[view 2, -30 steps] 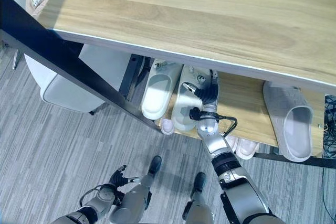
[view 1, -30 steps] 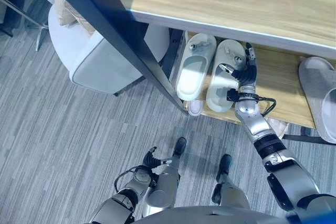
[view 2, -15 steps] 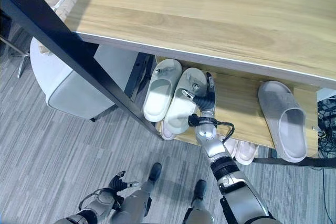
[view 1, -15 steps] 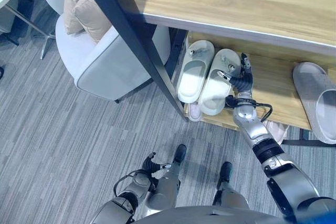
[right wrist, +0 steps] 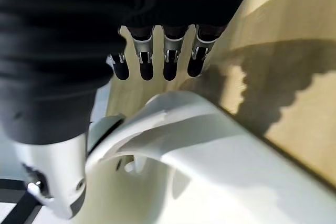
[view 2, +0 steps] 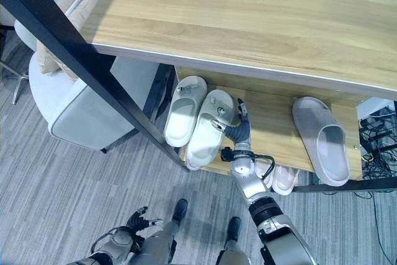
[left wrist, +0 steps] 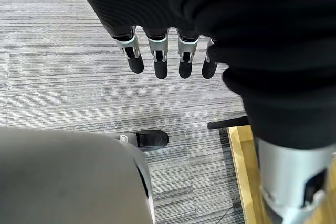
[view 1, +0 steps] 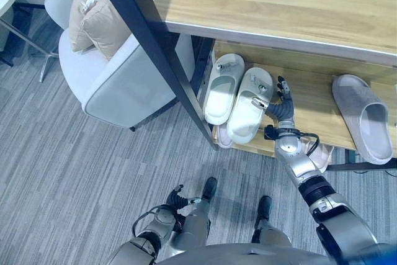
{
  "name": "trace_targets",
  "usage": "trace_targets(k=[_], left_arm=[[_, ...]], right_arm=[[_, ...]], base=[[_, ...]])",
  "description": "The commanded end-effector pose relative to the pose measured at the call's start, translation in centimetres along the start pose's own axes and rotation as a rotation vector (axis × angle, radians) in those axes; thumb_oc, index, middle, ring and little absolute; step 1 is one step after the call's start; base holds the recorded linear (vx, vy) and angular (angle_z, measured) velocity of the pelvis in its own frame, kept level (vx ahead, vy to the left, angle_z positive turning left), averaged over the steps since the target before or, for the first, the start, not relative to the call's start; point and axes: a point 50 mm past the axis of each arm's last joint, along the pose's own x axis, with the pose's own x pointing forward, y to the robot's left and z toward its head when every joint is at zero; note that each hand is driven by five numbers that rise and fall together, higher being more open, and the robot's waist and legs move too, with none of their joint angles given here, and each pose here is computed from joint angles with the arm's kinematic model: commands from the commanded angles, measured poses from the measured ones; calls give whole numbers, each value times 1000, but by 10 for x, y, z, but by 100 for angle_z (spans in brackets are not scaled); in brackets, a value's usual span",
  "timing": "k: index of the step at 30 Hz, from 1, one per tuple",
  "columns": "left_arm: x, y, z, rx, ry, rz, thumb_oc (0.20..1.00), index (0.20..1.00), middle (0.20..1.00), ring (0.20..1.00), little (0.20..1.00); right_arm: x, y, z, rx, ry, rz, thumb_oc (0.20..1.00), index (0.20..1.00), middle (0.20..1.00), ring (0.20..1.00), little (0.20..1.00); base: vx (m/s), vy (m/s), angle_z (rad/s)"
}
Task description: Arrange the slippers neatly on the shoe rack.
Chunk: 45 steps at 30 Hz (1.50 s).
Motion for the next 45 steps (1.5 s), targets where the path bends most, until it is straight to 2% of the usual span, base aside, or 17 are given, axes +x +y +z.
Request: trace_targets(k=[1, 7, 21, 31, 42, 45], left_arm=[[-4, -2, -25, 46, 114, -13, 1000, 1000, 1000, 1000, 1000], [-3, -1, -19, 46, 84, -16, 1000, 1000, 1000, 1000, 1000], [0, 6, -13, 44, 66, -1, 1000, 1000, 1000, 1000, 1000], [2, 14, -7, 65, 40, 18, 1000, 1000, 1000, 1000, 1000], [2, 10, -2, 56, 27, 7, 1000, 1000, 1000, 1000, 1000], [0, 9, -12, 45, 62, 1, 1000, 1000, 1000, 1000, 1000]], right_arm=[[7, -7, 35, -74, -217, 19, 1000, 1000, 1000, 1000, 1000], [8, -19, 29, -300, -262, 40, 1000, 1000, 1000, 1000, 1000], [17, -19, 31, -367, -275, 69, 1000, 1000, 1000, 1000, 1000], [50, -34, 55, -639, -392, 30, 1000, 1000, 1000, 1000, 1000], [42, -28, 57, -635, -435, 33, 1000, 1000, 1000, 1000, 1000], [34, -25, 53, -560, -419, 64, 1000, 1000, 1000, 1000, 1000]], base=[[21, 7, 5], [2, -1, 1], [1, 1, 0], [13, 6, 1], [8, 0, 5], [0, 0, 0]])
